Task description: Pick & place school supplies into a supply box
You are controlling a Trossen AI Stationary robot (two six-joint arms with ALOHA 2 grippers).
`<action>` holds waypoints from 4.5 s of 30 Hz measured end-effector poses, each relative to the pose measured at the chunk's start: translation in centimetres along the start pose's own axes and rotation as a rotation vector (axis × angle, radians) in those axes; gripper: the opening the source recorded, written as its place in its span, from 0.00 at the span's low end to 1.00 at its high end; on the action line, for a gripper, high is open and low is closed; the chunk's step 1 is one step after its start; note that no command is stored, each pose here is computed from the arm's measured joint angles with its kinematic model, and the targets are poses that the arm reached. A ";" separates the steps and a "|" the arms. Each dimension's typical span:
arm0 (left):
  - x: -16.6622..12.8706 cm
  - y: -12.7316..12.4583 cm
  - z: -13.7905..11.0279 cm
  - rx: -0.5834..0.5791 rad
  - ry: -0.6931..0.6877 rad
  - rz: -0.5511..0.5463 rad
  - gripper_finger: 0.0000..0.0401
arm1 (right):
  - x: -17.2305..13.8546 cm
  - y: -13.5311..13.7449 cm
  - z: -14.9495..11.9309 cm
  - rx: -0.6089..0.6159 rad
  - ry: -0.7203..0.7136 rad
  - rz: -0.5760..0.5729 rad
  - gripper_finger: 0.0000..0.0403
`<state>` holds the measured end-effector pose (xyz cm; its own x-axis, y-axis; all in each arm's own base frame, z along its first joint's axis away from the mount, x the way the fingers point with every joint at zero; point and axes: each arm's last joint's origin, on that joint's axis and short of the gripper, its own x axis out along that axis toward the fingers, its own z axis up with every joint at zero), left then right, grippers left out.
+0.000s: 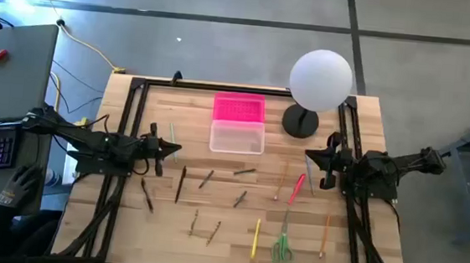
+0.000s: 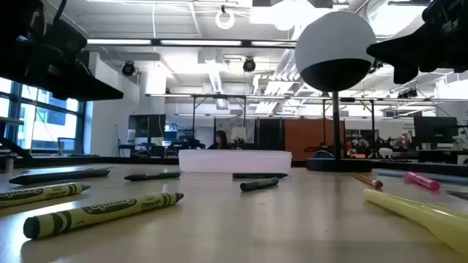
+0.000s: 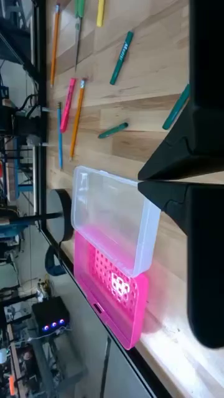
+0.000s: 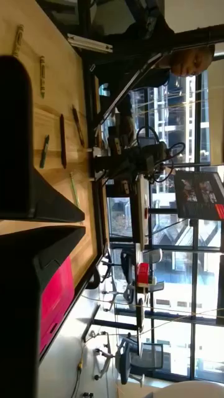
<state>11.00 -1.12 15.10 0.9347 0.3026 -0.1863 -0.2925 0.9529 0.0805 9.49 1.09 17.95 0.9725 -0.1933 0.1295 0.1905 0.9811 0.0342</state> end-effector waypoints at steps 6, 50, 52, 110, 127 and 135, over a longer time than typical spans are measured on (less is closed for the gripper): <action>0.0 0.0 0.0 0.000 0.000 0.000 0.12 | 0.0 0.0 0.0 0.000 0.000 0.000 0.00; 0.0 0.0 0.0 0.000 0.000 0.000 0.12 | 0.0 0.0 0.0 0.000 0.000 0.000 0.00; 0.0 0.0 0.0 0.000 0.000 0.000 0.12 | 0.0 0.0 0.0 0.000 0.000 0.000 0.00; 0.0 0.0 0.0 0.000 0.000 0.000 0.12 | 0.0 0.0 0.0 0.000 0.000 0.000 0.00; 0.0 0.0 0.0 0.000 0.000 0.000 0.12 | 0.0 0.0 0.0 -0.295 0.005 -0.011 0.00; 0.0 0.0 0.0 0.000 0.000 0.000 0.12 | 0.0 0.1 0.4 -0.207 -0.043 0.026 0.00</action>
<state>11.00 -1.12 15.11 0.9347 0.3027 -0.1863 -0.2925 0.9529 0.0805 9.45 1.16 18.35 0.9717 -0.1639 0.1702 0.1932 0.9657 -0.1733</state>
